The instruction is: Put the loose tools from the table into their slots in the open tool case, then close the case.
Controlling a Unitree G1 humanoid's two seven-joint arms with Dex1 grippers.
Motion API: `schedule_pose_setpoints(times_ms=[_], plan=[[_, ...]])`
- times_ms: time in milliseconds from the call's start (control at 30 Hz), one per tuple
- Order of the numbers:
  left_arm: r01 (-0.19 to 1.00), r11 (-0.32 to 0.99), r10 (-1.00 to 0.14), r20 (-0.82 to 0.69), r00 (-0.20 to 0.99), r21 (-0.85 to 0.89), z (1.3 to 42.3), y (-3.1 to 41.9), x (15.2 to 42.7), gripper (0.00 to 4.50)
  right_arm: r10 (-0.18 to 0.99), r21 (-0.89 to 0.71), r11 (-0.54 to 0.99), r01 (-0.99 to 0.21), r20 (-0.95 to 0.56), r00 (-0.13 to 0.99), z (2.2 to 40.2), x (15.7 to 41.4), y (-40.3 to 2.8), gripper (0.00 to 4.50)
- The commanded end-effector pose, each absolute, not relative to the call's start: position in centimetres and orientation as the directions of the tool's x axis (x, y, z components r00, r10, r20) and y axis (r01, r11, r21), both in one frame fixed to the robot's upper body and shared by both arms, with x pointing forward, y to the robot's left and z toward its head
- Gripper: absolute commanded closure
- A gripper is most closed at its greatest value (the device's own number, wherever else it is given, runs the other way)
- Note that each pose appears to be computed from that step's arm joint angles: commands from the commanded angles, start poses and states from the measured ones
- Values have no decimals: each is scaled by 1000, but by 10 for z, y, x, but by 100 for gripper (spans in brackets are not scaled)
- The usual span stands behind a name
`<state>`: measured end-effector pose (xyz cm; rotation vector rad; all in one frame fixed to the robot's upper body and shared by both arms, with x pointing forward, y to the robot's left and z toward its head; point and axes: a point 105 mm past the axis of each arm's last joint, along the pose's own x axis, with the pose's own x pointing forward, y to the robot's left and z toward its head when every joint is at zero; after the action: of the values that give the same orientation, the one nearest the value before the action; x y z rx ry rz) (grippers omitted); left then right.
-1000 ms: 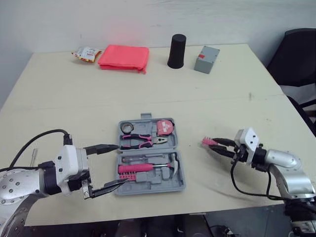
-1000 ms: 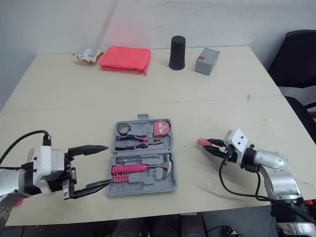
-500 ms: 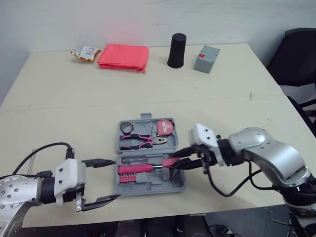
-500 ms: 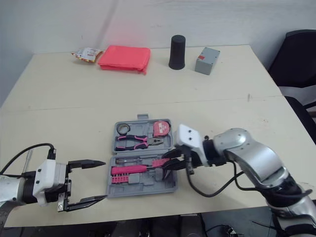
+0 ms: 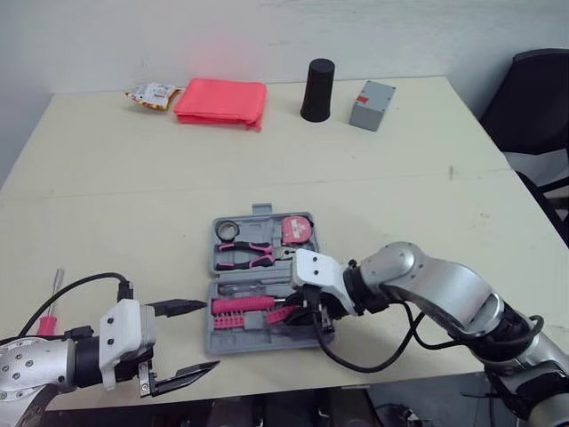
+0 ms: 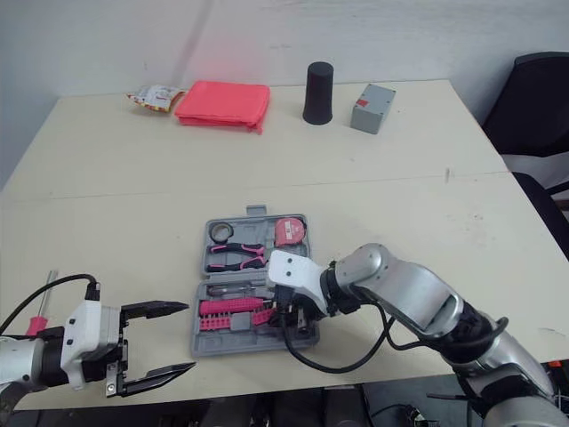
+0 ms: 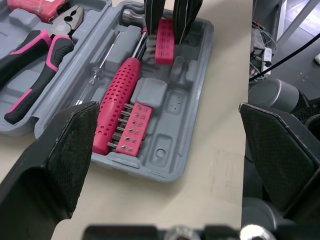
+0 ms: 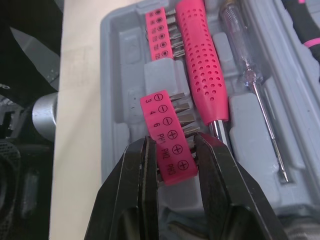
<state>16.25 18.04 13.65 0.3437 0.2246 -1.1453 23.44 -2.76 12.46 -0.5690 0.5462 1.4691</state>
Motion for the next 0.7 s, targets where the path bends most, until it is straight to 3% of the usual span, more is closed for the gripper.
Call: schedule_pose_setpoints(times_ms=[33,700], plan=[[911,376,-845,-341,411,168,143,181,159,0,742,-59,2,-998,-669,41,126,231,-23,378],[898,412,-828,-346,441,158,143,184,156,0,707,-31,43,-999,-705,52,115,229,-7,378]])
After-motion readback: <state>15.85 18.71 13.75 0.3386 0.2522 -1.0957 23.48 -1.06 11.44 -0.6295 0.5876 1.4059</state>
